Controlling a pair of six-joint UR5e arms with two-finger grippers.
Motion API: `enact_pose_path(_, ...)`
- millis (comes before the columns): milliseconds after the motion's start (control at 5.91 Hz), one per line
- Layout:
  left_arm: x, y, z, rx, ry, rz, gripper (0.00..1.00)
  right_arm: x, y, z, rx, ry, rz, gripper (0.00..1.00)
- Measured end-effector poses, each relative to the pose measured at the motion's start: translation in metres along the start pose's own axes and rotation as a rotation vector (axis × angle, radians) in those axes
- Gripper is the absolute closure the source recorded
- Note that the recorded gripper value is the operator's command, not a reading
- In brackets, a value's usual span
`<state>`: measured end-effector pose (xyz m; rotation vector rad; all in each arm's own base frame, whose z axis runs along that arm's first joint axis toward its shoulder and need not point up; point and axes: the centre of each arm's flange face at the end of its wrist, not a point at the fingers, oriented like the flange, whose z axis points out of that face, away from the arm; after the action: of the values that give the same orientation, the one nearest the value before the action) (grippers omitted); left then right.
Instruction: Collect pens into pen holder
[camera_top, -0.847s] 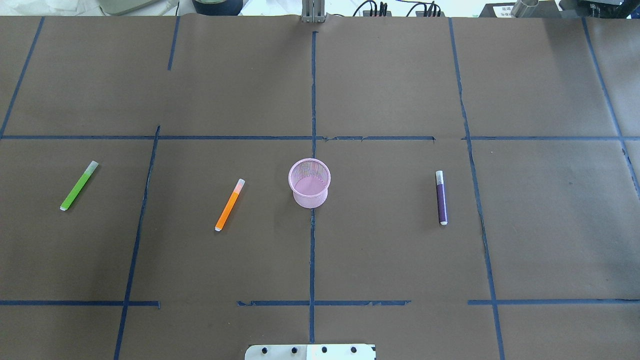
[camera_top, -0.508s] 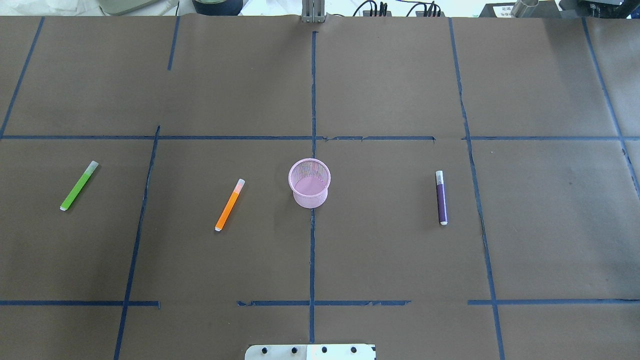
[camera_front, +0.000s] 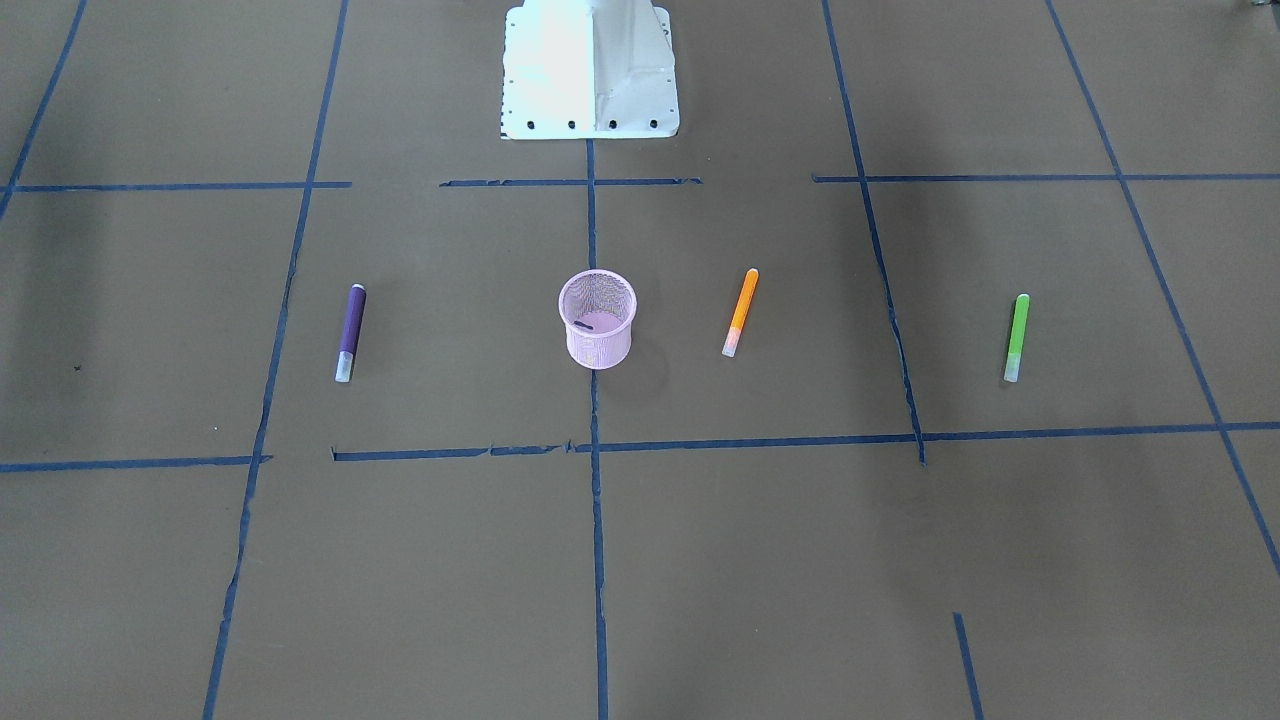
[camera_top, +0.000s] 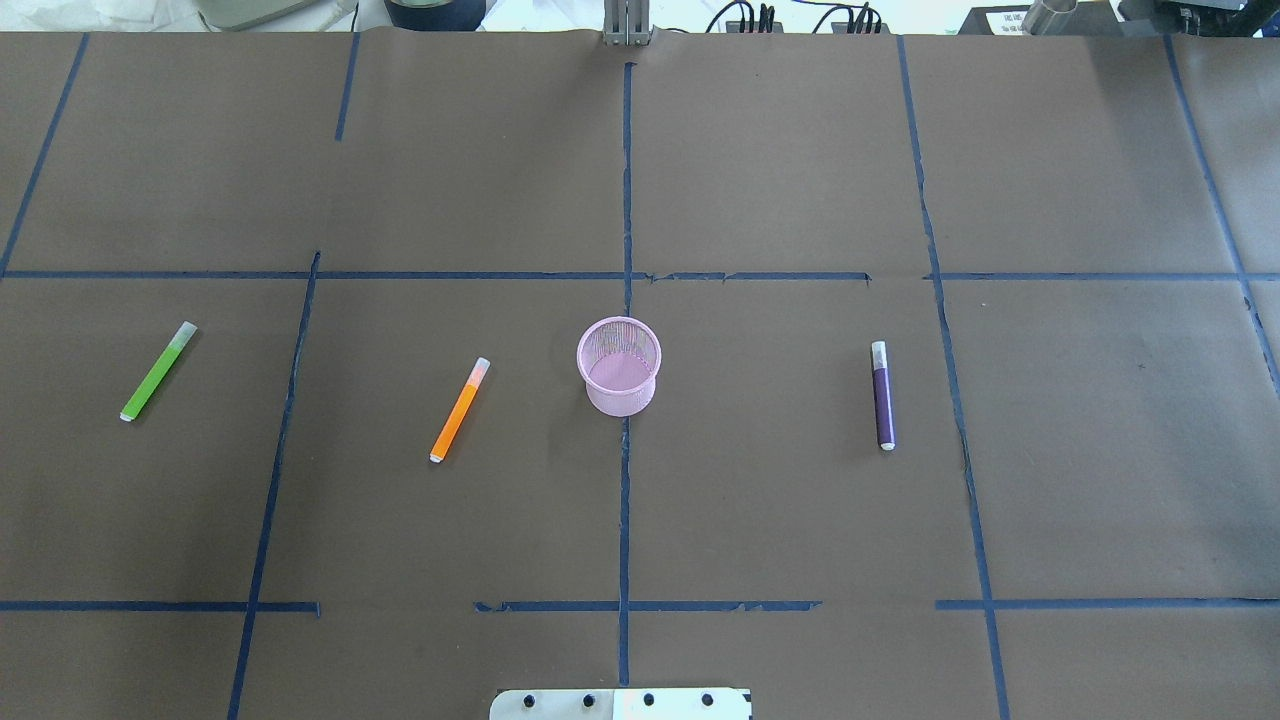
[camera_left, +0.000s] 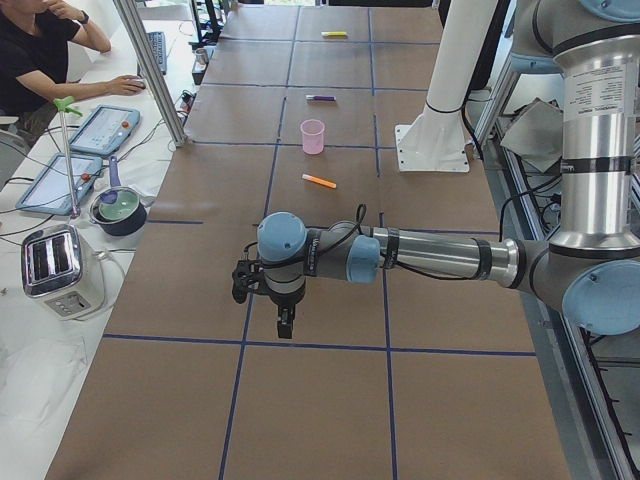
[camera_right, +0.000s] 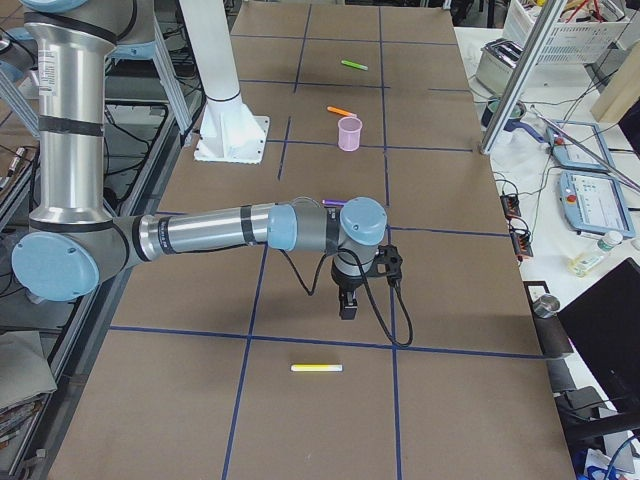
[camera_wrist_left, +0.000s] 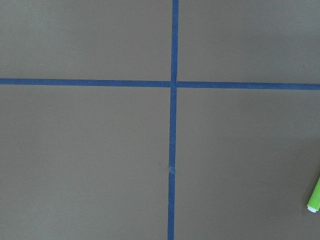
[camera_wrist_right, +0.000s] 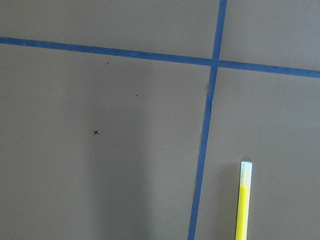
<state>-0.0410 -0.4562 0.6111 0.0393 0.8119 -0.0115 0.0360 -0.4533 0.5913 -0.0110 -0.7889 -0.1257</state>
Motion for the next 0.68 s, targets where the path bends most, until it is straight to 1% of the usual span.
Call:
enact_pose_path(169,0.024,-0.001,0.021,-0.039,0.022,0.056,0.0,-0.001,0.0,-0.001,0.002,0.0,-0.002,0.0)
enact_pose_path(339,0.071,-0.005,0.053,-0.091,0.037,0.154,0.0,-0.002,-0.001,-0.002,0.004,0.0,-0.004,0.0)
enact_pose_path(508,0.125,-0.012,0.08,-0.128,0.054,0.242,0.0,-0.003,-0.001,-0.003,0.005,0.0,-0.006,0.0)
enact_pose_path(677,0.168,-0.017,0.098,-0.151,0.069,0.299,0.0,-0.003,-0.002,-0.003,0.006,0.001,-0.008,0.0)
